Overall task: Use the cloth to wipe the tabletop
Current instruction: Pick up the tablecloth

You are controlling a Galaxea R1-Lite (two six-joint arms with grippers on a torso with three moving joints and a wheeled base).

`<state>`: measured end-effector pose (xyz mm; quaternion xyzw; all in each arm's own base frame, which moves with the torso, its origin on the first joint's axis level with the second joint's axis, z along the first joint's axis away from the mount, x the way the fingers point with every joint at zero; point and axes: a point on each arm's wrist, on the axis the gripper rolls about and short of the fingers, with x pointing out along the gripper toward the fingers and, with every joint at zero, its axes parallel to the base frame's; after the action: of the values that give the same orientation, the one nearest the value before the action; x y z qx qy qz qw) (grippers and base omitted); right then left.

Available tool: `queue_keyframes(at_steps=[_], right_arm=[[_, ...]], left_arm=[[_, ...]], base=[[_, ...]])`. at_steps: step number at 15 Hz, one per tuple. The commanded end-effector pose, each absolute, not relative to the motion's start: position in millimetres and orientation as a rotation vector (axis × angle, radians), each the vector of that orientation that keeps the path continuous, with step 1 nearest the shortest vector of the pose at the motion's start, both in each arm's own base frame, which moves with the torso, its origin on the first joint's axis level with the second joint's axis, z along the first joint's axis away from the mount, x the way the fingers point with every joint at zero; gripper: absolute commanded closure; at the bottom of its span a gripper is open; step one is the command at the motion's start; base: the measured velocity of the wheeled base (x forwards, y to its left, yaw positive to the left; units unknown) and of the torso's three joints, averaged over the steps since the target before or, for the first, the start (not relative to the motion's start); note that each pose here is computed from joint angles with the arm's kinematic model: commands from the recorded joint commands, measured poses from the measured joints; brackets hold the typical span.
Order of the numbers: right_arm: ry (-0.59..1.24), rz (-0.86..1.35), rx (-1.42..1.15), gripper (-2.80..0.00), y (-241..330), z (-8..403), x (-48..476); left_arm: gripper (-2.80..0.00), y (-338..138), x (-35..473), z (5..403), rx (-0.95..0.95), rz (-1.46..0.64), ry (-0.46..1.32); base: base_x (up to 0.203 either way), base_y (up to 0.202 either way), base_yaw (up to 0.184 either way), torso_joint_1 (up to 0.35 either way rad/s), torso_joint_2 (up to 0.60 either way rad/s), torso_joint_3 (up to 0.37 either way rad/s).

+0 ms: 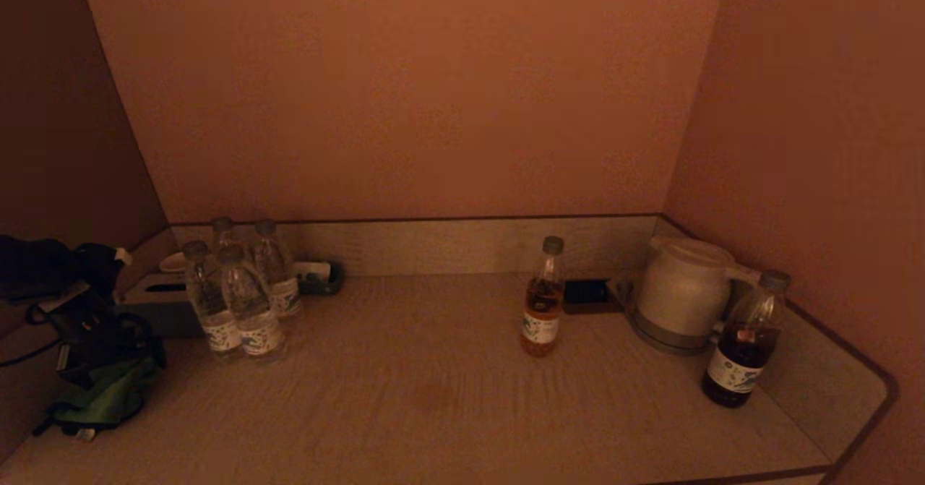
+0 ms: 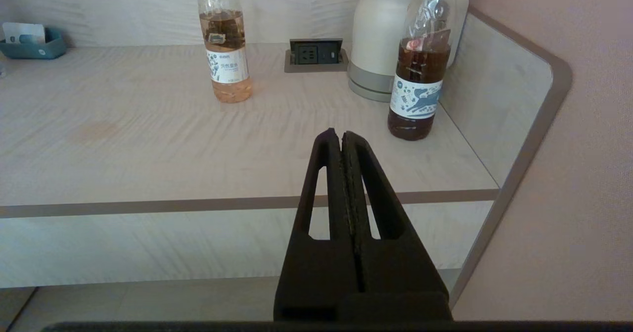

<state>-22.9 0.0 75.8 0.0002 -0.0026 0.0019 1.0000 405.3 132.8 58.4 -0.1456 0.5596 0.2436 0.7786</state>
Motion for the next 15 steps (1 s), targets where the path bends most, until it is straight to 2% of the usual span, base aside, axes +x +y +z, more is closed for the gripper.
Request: queue_keyframes(at_steps=[1, 4, 5, 15], right_arm=[[-0.005, 0.005, 0.000, 0.00, 0.0, 76.0, -22.8], [-0.005, 0.005, 0.000, 0.00, 0.0, 76.0, -22.8], [-0.005, 0.005, 0.000, 0.00, 0.0, 76.0, -22.8], [-0.005, 0.005, 0.000, 0.00, 0.0, 76.0, -22.8]], left_arm=[[-2.80, 134.4, 408.0, 49.1, -0.318, 0.533, 1.228], [-2.80, 135.8, 407.9, 46.5, -0.319, 0.538, 1.234], [0.00, 135.8, 407.9, 46.5, -0.319, 0.538, 1.234], [0.00, 135.2, 406.4, 53.9, -0.341, 0.548, 1.216]], base=[[0.000, 0.000, 0.000, 0.000, 0.00, 0.000], [0.000, 0.000, 0.000, 0.000, 0.00, 0.000], [0.000, 0.000, 0.000, 0.000, 0.00, 0.000], [0.000, 0.000, 0.000, 0.000, 0.00, 0.000]])
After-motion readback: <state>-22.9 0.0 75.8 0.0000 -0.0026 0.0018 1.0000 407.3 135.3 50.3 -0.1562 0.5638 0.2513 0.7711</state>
